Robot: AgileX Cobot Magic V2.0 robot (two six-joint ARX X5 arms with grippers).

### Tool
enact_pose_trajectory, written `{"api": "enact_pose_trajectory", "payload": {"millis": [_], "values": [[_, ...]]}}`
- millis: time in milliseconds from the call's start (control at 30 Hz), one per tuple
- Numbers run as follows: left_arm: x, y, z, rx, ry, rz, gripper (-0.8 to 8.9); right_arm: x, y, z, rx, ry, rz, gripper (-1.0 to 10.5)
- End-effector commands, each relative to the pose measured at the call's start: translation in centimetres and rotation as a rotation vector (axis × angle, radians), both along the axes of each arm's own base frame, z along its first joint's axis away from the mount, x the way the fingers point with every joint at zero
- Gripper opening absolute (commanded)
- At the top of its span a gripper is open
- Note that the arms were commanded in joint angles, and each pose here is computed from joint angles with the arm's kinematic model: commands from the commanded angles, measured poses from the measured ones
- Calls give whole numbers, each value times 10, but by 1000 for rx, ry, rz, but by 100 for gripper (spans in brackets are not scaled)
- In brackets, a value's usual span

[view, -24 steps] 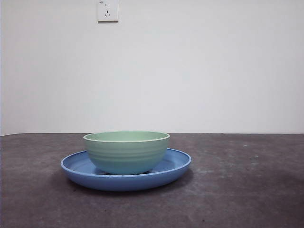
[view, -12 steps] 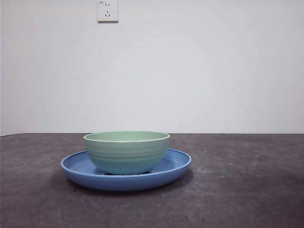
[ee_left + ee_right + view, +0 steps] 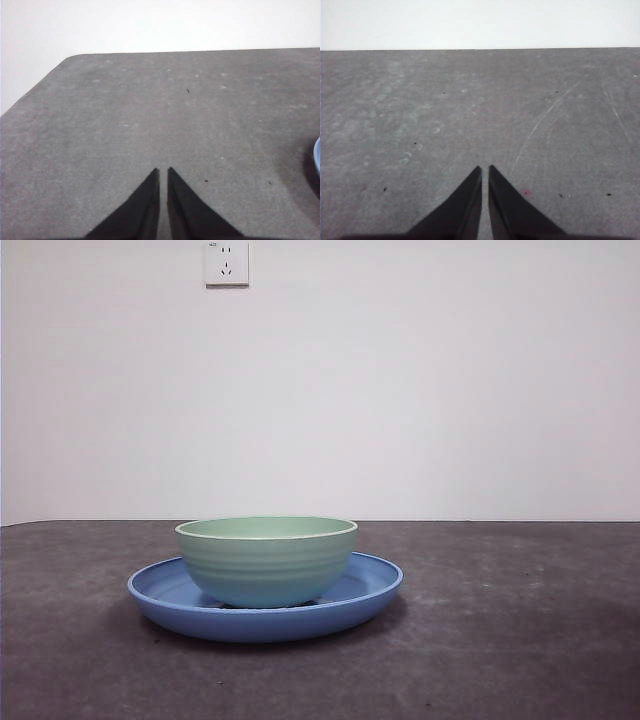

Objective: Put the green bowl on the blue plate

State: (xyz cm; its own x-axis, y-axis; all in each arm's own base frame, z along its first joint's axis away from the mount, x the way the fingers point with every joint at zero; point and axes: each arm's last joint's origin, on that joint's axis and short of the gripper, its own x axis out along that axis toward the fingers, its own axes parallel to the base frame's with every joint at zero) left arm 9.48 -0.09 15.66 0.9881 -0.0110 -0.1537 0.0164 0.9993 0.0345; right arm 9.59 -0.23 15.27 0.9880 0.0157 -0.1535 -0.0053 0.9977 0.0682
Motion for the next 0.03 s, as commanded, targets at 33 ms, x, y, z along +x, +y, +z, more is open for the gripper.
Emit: {"api": "enact_pose_trajectory", "payload": {"millis": [33], "values": [[1,0,-8,-5,26,5,27,0,0,-1,17,-7,-8,20]]}}
